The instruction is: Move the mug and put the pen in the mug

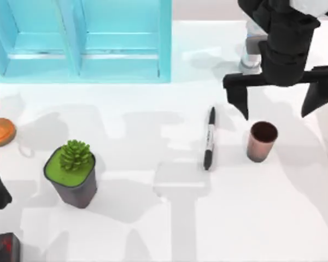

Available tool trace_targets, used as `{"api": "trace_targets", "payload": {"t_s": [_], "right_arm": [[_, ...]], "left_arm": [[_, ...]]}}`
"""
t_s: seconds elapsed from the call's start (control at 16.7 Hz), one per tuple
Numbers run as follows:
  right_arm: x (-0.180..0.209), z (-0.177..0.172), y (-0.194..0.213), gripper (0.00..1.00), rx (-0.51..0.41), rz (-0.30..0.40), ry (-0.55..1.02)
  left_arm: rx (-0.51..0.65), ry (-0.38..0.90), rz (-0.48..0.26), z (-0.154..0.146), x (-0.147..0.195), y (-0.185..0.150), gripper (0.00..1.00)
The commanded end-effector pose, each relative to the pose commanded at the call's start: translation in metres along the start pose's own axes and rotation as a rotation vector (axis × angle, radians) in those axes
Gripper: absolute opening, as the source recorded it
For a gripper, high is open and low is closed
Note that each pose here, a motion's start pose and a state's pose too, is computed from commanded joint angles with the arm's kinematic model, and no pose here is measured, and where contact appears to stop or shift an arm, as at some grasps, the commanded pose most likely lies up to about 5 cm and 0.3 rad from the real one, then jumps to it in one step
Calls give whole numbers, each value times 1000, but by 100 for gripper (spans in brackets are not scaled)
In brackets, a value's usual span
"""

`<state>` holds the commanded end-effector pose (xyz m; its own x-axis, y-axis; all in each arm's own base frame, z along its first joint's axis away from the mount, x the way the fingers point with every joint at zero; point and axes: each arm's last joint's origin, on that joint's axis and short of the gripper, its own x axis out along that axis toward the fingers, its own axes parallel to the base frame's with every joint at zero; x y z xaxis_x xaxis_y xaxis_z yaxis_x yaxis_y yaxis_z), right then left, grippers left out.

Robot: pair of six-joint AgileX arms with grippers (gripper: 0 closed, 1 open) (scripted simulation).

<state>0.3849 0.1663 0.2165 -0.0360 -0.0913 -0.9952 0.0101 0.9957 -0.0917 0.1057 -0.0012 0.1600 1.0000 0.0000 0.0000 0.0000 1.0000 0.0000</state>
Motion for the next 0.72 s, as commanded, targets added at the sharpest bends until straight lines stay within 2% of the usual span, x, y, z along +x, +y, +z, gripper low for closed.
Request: {"api": "trace_targets", "payload": {"t_s": [0.36,0.54,0.72], "right_arm": [[-86,-6,-10,100,1,12,-22],[-105,-14,-16,100,2,10,-22],[-108,-15,-17,100,2,10,-22]], "left_arm": [[0,0,0,0,0,0,100],[0,0,0,0,0,0,100],[0,0,0,0,0,0,100]]}}
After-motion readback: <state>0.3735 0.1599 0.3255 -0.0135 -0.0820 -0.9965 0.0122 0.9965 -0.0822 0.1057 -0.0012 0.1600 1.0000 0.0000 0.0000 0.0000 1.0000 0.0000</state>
